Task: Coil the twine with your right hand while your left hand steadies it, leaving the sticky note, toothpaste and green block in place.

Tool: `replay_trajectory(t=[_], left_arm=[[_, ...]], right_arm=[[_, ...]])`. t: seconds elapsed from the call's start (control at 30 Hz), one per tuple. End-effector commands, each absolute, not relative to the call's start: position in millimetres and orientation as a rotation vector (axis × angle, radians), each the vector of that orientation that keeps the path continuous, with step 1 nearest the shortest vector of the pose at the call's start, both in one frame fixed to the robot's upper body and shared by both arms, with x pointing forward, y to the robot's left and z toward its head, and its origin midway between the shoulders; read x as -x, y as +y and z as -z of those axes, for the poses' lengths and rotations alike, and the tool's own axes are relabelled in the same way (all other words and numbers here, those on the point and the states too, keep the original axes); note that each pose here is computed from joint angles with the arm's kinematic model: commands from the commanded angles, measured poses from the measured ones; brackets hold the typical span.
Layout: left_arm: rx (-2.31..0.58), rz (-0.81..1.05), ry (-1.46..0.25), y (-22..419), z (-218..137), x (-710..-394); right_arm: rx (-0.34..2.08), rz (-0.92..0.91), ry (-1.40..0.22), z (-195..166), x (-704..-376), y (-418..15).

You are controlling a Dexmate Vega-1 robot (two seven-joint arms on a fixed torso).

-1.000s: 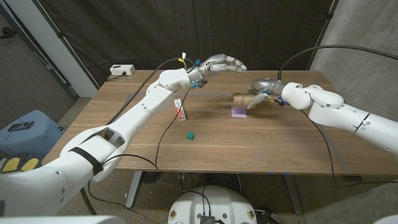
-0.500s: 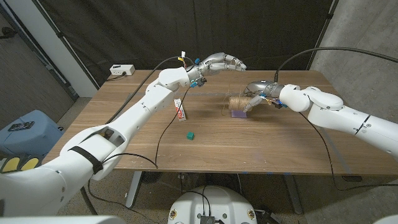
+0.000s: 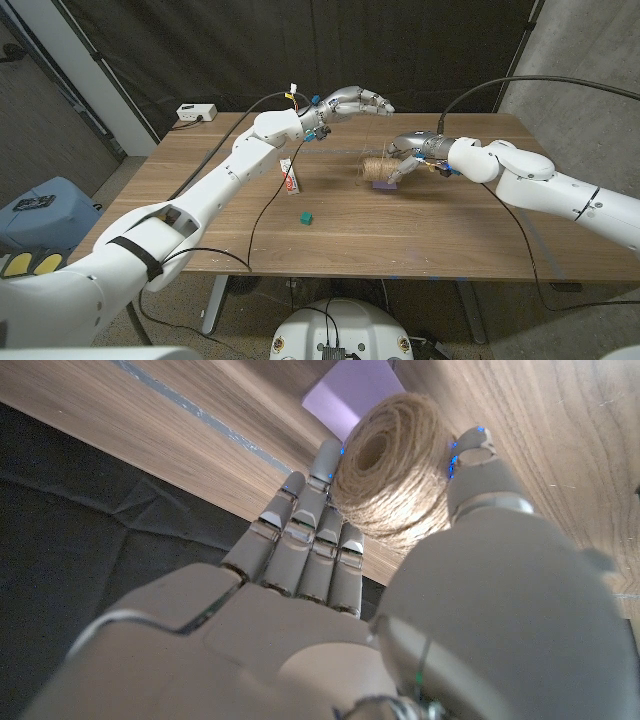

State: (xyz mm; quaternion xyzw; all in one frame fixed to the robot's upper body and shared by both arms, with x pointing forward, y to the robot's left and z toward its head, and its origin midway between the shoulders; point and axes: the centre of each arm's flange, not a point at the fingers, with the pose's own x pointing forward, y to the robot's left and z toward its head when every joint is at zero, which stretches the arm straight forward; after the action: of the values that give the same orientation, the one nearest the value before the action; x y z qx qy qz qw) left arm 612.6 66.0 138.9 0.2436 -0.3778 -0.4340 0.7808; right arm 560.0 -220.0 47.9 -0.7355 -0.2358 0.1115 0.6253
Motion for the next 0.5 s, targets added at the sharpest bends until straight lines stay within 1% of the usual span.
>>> replay_trajectory(t=[0.03, 0.5], left_arm=[[-0.534, 0.893, -0.811, 76.8, -138.4, -616.8], [-0.54, 0.866, -0.824, 81.1, -145.8, -623.6]], right_arm=[[1.702, -0.265, -0.571, -50.2, -548.1, -214.1], [1.702, -0.307, -0.653, -51.0, -531.8, -199.1]])
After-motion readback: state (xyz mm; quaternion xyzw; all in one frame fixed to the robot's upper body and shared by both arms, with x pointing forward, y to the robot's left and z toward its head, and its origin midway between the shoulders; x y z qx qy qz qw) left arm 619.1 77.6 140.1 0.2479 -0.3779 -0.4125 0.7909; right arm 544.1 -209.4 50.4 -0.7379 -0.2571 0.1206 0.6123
